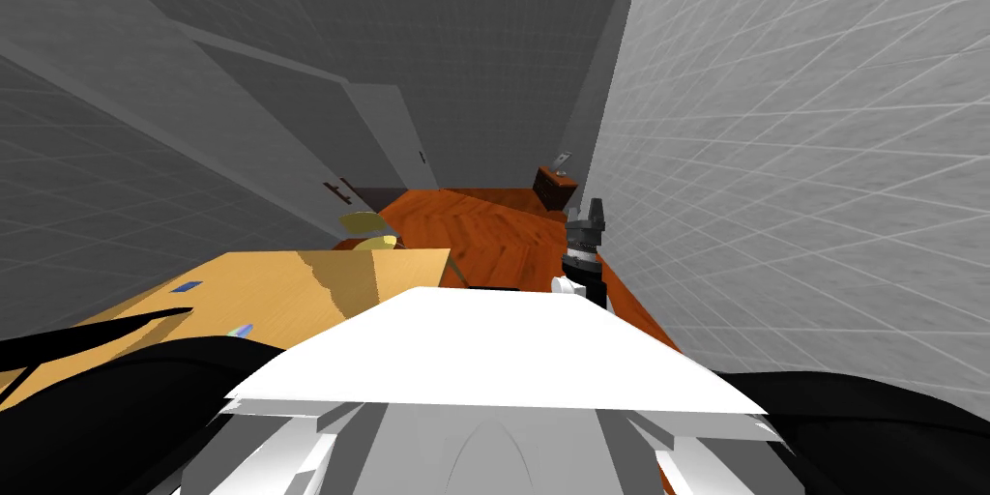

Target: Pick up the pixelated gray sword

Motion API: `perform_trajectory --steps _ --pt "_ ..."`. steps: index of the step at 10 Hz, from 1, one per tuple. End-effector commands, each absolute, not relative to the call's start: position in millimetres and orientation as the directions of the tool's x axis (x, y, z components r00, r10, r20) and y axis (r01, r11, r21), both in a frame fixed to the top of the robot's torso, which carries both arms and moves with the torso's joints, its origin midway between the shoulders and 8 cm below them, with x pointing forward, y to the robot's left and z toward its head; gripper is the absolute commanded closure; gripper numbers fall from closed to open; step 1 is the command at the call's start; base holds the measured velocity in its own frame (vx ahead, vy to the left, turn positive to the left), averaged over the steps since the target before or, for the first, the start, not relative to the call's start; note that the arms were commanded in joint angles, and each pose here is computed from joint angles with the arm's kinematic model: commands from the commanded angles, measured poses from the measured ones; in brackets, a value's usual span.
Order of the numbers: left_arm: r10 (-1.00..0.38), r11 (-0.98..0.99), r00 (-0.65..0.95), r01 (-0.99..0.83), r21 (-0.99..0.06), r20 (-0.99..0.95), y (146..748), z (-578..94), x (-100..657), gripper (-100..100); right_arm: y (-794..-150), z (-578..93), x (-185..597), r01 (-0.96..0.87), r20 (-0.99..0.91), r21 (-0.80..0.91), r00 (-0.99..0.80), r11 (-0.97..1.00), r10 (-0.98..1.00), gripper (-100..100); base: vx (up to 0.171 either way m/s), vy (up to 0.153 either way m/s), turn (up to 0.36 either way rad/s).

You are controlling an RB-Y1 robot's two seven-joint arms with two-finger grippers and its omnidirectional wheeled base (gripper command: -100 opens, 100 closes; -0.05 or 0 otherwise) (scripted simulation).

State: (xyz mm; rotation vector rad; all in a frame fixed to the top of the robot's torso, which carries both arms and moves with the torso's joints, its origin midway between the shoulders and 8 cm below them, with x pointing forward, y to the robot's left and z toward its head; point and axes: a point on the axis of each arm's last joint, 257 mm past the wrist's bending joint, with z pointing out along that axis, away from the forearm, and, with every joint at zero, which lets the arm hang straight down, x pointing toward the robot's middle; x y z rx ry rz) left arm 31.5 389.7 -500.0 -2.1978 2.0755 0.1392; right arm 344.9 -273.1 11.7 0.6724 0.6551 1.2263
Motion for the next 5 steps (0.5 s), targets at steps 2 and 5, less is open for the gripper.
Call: perform_trajectory --steps 2,5 --pt "-0.988 -0.053 0.055 -0.998 -0.018 -0.144 389.6 -490.3 28.6 100 -273.1 11.7 344.9 -0.614 -0.087 0.763 0.211 0.202 0.974 0 0.022 -0.005 0.008" --pt "-0.988 -0.052 0.054 -0.998 -0.017 -0.144 389.8 -487.8 28.2 0 -273.1 11.7 344.9 -0.614 -0.087 0.763 0.211 0.202 0.974 0 0.009 -0.005 0.003"
